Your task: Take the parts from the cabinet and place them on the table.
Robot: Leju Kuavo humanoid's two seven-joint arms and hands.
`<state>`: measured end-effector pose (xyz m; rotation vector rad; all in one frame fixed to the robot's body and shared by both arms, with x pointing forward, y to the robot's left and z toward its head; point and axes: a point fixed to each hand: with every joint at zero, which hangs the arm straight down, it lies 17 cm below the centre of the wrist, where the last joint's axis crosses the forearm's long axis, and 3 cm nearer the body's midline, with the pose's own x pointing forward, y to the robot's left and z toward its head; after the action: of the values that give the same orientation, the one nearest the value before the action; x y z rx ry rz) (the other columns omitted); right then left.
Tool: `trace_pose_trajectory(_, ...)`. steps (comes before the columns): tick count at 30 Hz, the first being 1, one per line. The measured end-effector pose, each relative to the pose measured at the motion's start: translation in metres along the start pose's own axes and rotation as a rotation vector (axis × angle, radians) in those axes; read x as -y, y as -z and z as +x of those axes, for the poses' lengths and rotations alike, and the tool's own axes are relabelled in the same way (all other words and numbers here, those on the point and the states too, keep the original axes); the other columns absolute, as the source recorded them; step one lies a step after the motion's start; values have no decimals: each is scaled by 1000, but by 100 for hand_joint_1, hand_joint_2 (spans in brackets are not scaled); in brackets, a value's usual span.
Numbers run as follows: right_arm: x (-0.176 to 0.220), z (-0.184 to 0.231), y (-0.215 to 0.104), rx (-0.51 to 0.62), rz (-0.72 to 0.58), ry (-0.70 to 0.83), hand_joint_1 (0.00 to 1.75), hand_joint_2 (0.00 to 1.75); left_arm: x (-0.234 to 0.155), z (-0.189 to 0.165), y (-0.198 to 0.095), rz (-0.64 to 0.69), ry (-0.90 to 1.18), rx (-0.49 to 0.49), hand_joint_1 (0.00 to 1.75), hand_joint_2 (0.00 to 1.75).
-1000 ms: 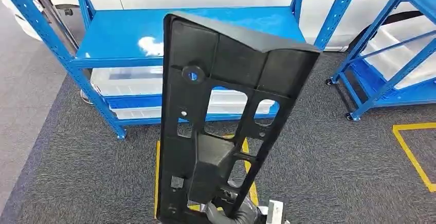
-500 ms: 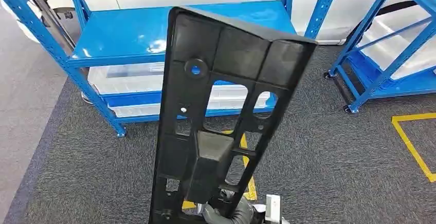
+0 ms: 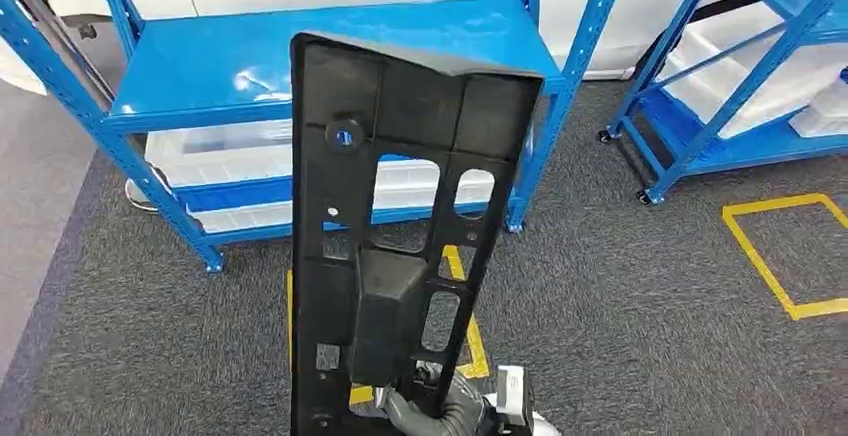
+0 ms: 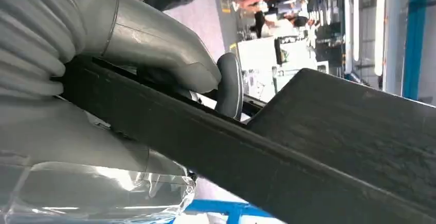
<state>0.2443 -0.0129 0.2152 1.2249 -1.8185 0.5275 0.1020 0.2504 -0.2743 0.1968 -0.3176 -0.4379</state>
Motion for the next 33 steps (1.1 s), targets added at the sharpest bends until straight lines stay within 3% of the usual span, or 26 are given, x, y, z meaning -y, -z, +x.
trace_pose_trajectory(8,2,-4,0,-8,-5,6,169,175,3,-1,-1,-8,-2,4,0,175)
trace_pose_trajectory(17,6,-5,3,-10,-28,6,169,175,-2,31,2,-14,9,57,0,175)
trace_pose_trajectory(33,7,-8,-2,-11,-58,1,169,175,3,18,2,-43,65,10,0,175)
